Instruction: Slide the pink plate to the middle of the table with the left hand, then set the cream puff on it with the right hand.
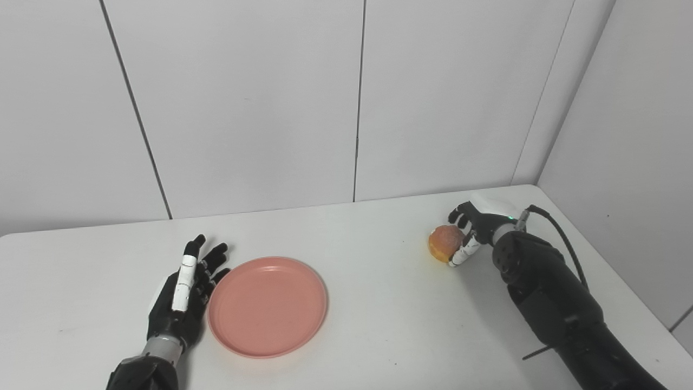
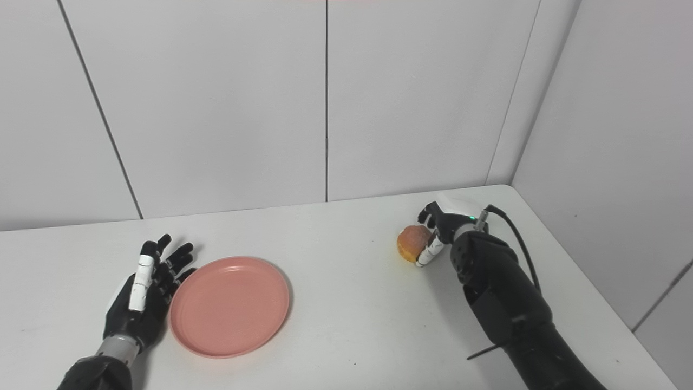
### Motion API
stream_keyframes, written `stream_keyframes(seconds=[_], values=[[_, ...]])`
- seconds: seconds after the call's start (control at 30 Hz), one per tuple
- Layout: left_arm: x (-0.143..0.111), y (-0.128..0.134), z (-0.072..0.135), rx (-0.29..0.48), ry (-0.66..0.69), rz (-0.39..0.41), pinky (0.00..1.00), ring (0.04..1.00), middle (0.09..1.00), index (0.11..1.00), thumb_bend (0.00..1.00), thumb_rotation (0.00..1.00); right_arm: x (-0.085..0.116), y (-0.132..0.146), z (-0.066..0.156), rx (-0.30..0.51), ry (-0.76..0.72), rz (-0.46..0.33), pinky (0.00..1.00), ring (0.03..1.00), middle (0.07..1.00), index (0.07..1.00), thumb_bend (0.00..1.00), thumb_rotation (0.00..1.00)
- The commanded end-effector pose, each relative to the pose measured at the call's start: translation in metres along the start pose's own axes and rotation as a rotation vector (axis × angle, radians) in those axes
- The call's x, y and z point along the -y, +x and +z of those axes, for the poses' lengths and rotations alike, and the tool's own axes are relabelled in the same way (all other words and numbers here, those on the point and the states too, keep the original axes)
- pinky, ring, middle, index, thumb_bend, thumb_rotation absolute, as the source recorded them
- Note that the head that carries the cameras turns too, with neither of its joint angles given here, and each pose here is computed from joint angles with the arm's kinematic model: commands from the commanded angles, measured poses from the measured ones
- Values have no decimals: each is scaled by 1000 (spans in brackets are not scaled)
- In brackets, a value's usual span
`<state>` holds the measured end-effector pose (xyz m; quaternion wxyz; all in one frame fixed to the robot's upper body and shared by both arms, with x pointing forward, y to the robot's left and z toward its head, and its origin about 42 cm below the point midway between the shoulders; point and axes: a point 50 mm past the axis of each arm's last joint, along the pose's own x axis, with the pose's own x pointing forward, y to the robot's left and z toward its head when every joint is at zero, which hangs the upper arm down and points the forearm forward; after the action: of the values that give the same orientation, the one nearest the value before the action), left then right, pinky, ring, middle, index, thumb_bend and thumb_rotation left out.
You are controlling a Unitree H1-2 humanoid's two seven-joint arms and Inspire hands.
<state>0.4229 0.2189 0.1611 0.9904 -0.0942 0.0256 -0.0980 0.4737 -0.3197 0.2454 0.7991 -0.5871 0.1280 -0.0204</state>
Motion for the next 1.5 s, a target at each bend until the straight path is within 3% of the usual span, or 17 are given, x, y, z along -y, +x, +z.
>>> stream_keyframes(seconds=[0.0,0.17,0.4,0.43,0.5,0.6,0.67,0.8,0.97,1.2,1.3,1.47], values=[[-1,0,-8,-45,-12,5,901,934,875,994,882,823,20,2,0,39,-4,-88,367,452,543,666,874,54],[0,0,-8,-44,-16,5,924,938,875,991,885,818,11,2,-3,47,-13,-75,363,461,554,634,878,56],[0,-1,-8,-40,-8,-3,859,925,875,991,914,817,-1,1,-4,62,-66,-36,437,532,588,592,829,90],[0,-1,-9,-40,-8,-3,859,925,879,991,914,816,-2,0,-4,64,-69,-34,440,540,592,532,649,118],[0,-1,-10,-41,-14,-4,863,927,882,989,911,812,-4,0,-4,78,-85,-28,456,556,598,496,550,130],[-1,-1,-11,-44,-16,-3,863,928,882,985,911,808,-4,-2,-4,91,-99,-30,471,572,606,484,525,130],[-2,-1,-12,-46,-14,-2,851,927,882,984,906,810,-3,-2,-4,98,-112,-35,374,477,540,477,527,33],[-2,0,-14,-44,-10,-10,842,926,883,989,913,819,0,-2,-5,112,-105,-49,372,486,534,468,524,1],[0,-1,-16,-49,-22,-12,873,926,871,989,898,817,14,-6,0,134,-84,-72,411,522,537,466,523,0],[1,1,-18,-52,-26,-15,895,936,879,1000,907,815,37,-14,15,202,-83,-113,330,430,493,480,530,0],[4,0,-18,-52,-30,-15,872,935,883,1000,898,809,47,-20,22,226,-80,-128,438,542,544,461,522,0],[9,0,-23,-46,-27,-37,857,934,888,1000,891,811,66,-30,31,263,-61,-170,366,460,502,479,528,0]])
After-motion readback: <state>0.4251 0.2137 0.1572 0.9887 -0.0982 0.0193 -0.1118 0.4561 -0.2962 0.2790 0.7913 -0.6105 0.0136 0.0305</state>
